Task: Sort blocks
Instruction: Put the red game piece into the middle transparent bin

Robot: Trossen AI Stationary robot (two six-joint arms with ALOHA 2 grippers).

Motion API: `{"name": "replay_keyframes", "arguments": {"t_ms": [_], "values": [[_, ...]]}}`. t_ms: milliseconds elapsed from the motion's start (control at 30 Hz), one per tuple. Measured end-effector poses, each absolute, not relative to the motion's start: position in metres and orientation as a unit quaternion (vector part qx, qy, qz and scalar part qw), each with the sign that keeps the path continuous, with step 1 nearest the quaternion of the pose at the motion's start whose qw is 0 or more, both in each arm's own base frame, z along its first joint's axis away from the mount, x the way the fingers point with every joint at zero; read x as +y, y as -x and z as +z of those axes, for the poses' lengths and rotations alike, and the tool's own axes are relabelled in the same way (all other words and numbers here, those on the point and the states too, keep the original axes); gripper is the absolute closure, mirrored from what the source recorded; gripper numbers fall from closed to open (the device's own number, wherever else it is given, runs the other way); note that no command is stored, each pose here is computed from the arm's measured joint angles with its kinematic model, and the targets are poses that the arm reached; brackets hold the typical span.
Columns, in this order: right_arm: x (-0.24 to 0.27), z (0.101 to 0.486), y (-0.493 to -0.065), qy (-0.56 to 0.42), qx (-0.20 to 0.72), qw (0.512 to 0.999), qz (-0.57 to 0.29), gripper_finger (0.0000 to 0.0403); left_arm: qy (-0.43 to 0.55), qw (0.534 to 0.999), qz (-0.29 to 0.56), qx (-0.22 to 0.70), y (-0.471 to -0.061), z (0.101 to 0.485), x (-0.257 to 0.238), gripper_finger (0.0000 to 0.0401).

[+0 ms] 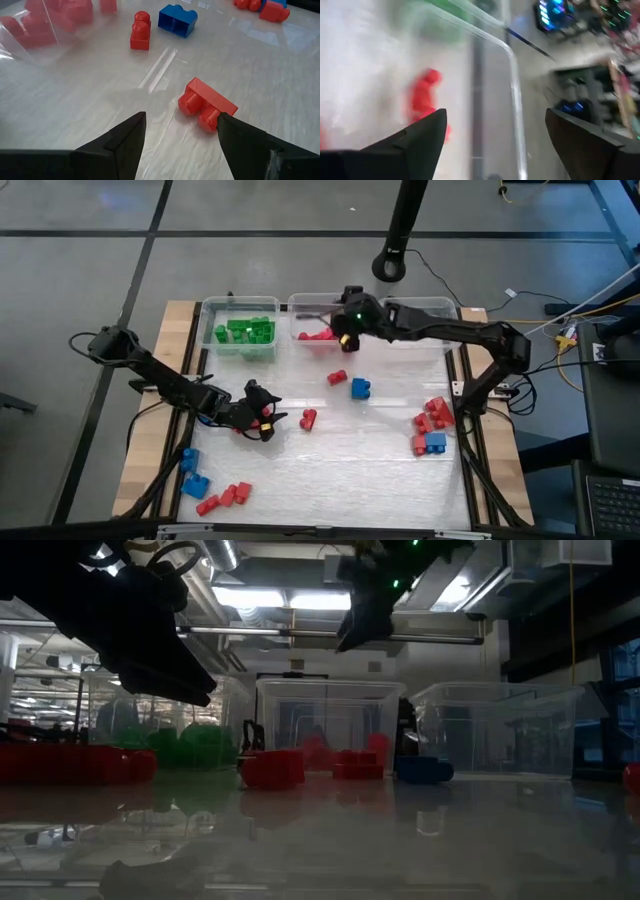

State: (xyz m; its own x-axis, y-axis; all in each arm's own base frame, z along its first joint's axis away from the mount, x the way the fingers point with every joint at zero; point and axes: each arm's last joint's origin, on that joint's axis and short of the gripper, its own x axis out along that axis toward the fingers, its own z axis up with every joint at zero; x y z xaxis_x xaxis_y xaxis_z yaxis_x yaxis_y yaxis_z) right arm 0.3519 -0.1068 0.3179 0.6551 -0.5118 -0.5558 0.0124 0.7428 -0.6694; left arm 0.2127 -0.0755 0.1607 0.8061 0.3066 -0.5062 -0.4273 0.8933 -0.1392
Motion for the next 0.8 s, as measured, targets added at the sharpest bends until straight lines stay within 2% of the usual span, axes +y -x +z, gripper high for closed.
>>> {"name": "replay_keyframes", "arguments": {"t_ms": [200,367,567,800], "values": [[-0.054,0.315,-0.350,0.325,0.406,0.852,-0.050,0.0067,0.124,0.942,0.195,0.243,-0.213,0.161,-0.076,0.0171],[-0.017,0.292,-0.356,0.312,0.446,0.838,0.036,0.0068,0.124,0.942,0.195,0.243,-0.213,0.161,-0.076,0.0171],[-0.002,0.256,-0.373,0.311,0.489,0.814,0.038,0.0068,0.124,0.942,0.194,0.243,-0.213,0.161,-0.076,0.0171],[-0.017,0.209,-0.389,0.278,0.553,0.785,0.021,0.0068,0.127,0.944,0.193,0.237,-0.214,0.162,-0.076,0.0171]]}}
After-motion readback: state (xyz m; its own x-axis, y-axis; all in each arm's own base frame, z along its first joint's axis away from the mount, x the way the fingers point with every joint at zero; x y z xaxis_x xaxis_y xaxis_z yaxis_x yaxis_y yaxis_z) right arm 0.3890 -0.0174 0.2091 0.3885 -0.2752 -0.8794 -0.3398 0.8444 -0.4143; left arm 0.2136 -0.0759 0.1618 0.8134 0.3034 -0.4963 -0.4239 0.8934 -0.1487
